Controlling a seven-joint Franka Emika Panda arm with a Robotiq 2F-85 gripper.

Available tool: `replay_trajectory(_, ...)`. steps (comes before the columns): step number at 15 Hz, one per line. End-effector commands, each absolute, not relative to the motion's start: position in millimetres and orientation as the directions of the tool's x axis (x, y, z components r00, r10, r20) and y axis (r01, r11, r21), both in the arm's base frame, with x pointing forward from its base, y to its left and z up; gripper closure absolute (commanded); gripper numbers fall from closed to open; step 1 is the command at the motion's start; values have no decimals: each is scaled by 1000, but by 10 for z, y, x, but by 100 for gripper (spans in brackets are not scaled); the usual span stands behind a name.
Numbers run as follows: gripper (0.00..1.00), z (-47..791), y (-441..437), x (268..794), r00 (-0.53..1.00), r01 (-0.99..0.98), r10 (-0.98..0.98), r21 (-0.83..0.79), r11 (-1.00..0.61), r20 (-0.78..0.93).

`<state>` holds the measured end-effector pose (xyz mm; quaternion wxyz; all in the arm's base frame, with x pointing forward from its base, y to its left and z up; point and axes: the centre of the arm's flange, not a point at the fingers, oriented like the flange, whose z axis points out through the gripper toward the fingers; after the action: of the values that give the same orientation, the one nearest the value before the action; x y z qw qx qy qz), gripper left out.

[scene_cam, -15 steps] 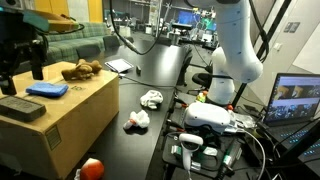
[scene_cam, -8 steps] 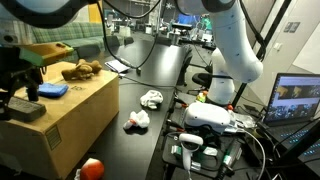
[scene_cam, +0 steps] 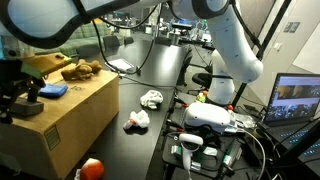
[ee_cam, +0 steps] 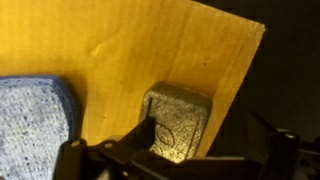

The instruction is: Pick up all the objects on the table and put them on the box then pick up the objects on the box and put them on the table

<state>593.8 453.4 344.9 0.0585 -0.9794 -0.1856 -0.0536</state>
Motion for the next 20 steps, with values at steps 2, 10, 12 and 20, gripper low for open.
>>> replay_trajectory(2,0,3431,4528,6116,928,350,337,-60,-935,157)
replay_trajectory(10,41,3336,4419,6229,928,331,333,42,-943,170)
replay_trajectory(12,57,3388,4420,6213,928,330,333,47,-943,170)
replay_trajectory(20,67,3577,4292,6069,926,363,362,10,-932,107)
